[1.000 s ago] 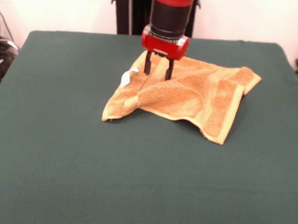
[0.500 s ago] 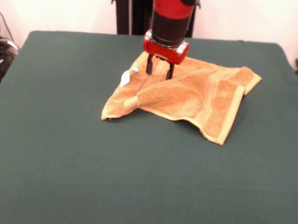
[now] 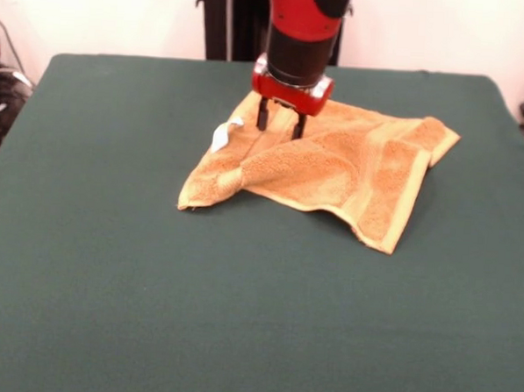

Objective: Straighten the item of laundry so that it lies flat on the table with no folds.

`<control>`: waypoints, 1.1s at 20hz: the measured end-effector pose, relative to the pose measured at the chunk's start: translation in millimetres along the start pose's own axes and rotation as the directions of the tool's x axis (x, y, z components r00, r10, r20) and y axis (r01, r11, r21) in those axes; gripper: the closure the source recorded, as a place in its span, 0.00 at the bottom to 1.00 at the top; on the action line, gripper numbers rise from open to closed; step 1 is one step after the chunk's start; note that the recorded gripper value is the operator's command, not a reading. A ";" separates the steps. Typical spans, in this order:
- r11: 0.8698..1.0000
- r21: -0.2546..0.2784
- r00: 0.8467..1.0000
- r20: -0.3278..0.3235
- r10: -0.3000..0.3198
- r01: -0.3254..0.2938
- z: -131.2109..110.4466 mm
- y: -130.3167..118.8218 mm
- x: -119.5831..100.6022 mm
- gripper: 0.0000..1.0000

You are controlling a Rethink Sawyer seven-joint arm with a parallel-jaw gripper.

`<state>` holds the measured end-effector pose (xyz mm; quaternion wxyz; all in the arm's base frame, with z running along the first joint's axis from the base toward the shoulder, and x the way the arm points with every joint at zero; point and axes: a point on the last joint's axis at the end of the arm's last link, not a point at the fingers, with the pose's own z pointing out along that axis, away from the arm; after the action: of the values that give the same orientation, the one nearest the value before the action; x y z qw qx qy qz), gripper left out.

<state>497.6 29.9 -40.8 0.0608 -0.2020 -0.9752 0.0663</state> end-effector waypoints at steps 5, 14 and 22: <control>1.000 0.010 1.000 -0.004 -0.007 0.007 -1.7 -0.5 0.3 0.00; 0.998 0.036 0.998 0.022 -0.050 0.050 2.1 -27.2 1.0 0.00; 0.996 0.032 0.993 0.077 -0.090 0.088 2.9 -30.8 6.6 0.00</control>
<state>479.2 4.2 -38.3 0.0281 -0.1545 -0.9839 0.0851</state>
